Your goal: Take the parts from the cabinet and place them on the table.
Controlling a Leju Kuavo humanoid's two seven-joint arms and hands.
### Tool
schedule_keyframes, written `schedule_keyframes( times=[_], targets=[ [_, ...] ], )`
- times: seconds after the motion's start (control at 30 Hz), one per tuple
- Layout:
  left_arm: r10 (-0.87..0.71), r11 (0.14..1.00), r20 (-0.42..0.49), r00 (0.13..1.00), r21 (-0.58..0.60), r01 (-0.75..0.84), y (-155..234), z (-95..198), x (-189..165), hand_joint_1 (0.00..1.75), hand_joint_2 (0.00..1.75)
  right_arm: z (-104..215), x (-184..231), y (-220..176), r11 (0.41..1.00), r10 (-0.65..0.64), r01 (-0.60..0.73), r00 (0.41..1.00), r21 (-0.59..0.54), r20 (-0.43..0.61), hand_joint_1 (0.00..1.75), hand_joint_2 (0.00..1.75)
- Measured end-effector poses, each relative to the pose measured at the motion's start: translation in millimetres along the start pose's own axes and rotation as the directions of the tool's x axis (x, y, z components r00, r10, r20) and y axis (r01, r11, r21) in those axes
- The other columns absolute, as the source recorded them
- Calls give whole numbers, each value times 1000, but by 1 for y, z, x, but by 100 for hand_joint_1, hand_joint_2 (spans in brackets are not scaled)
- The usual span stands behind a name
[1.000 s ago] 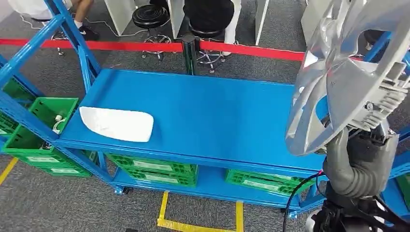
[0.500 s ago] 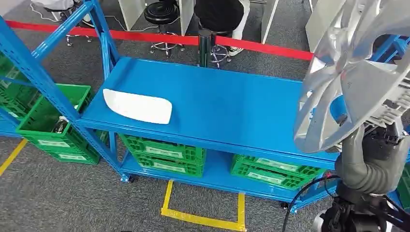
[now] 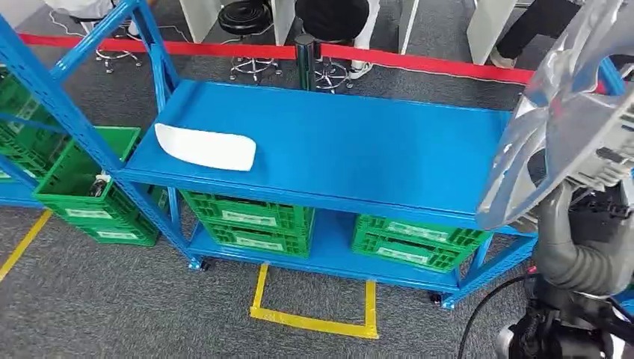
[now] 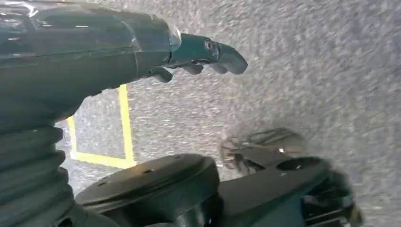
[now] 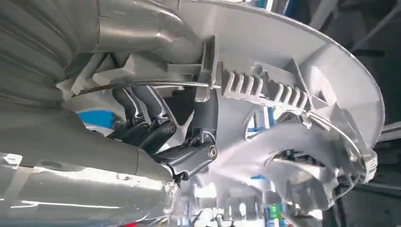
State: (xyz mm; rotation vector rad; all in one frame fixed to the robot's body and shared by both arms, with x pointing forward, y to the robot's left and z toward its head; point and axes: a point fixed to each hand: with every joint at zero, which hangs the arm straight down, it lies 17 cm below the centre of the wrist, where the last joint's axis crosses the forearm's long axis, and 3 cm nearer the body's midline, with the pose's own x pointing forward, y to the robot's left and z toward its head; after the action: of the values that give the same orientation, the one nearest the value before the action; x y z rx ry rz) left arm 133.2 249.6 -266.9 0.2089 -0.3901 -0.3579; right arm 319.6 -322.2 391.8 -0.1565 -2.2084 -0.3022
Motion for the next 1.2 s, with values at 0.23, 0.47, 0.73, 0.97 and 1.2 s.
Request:
schedule_keyframes(
  times=[0.23,0.47,0.73,0.97,1.2],
  targets=[
    [-25,1000,10,1000,-5,25,1,-1,2,0,175,2,-2,-1,1000,7,-7,1000,-2,-10,175,175],
    [-39,999,13,999,-6,39,2,-1,3,0,175,0,0,-6,1000,19,-19,1000,-12,-1,175,175],
    [-82,996,35,996,-19,83,-3,0,6,0,175,-3,2,-6,1000,9,-9,1000,-14,-2,175,175],
    [-108,994,58,992,-22,110,-5,0,10,0,175,-7,3,-4,1000,2,-2,1000,-14,1,175,175],
    [-125,992,61,990,-23,127,-4,0,11,0,175,-6,1,-4,1000,-2,2,1000,-19,-7,175,175]
  ],
)
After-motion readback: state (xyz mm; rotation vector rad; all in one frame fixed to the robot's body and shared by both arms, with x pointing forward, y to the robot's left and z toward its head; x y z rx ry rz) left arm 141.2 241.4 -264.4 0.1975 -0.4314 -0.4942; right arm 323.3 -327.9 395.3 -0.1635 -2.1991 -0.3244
